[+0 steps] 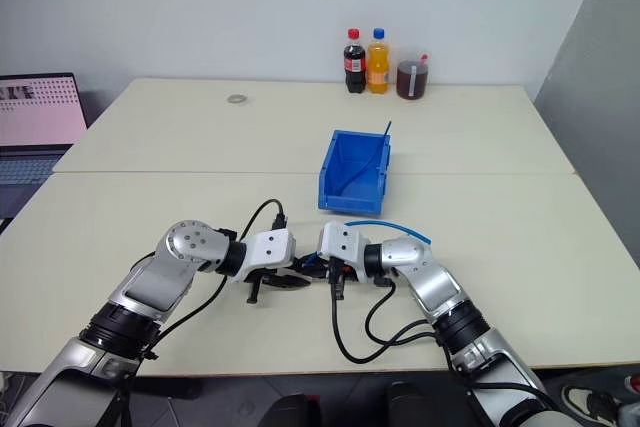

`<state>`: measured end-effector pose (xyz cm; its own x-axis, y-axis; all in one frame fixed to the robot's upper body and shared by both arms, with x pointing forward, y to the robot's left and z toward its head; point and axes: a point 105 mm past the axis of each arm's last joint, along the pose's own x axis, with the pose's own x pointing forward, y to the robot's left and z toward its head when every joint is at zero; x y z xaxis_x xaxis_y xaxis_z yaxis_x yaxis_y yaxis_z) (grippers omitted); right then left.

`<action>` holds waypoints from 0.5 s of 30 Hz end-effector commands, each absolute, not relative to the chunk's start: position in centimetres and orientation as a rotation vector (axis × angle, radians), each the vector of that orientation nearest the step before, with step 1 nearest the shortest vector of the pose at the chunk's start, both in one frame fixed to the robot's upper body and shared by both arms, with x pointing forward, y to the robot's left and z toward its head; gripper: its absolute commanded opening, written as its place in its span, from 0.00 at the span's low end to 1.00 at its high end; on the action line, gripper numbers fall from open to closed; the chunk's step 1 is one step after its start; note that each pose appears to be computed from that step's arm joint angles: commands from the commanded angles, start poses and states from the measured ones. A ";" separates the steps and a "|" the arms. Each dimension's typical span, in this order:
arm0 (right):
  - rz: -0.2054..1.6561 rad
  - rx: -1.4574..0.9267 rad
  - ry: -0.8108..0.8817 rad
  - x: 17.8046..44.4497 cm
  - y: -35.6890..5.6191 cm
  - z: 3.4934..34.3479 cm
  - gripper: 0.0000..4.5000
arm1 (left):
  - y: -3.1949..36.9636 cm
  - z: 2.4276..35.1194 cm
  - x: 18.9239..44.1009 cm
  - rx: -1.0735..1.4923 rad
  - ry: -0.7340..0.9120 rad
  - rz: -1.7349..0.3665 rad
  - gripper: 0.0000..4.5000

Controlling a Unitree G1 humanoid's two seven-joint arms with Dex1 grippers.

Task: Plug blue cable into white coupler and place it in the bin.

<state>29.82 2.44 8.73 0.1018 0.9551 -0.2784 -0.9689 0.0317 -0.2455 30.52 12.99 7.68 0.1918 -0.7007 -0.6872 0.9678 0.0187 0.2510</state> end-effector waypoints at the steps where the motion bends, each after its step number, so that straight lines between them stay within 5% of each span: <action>1: 1.489 -0.434 0.132 29.2 2.2 6.6 0.04 | 12.2 6.9 30.0 0.739 0.435 -1.366 0.17; 3: 1.471 -0.442 0.101 29.5 1.8 7.2 0.04 | 12.4 7.2 30.2 0.706 0.425 -1.344 0.33; 15: 1.333 -0.290 -0.058 29.8 -0.2 13.7 0.04 | 17.4 11.4 29.2 0.529 0.339 -1.144 0.89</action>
<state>29.63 0.16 10.46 0.2053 0.9521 -0.2265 -0.9644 0.1575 -0.2122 28.96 17.15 8.81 0.3209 -0.7483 -0.5805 0.9468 0.2687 0.1770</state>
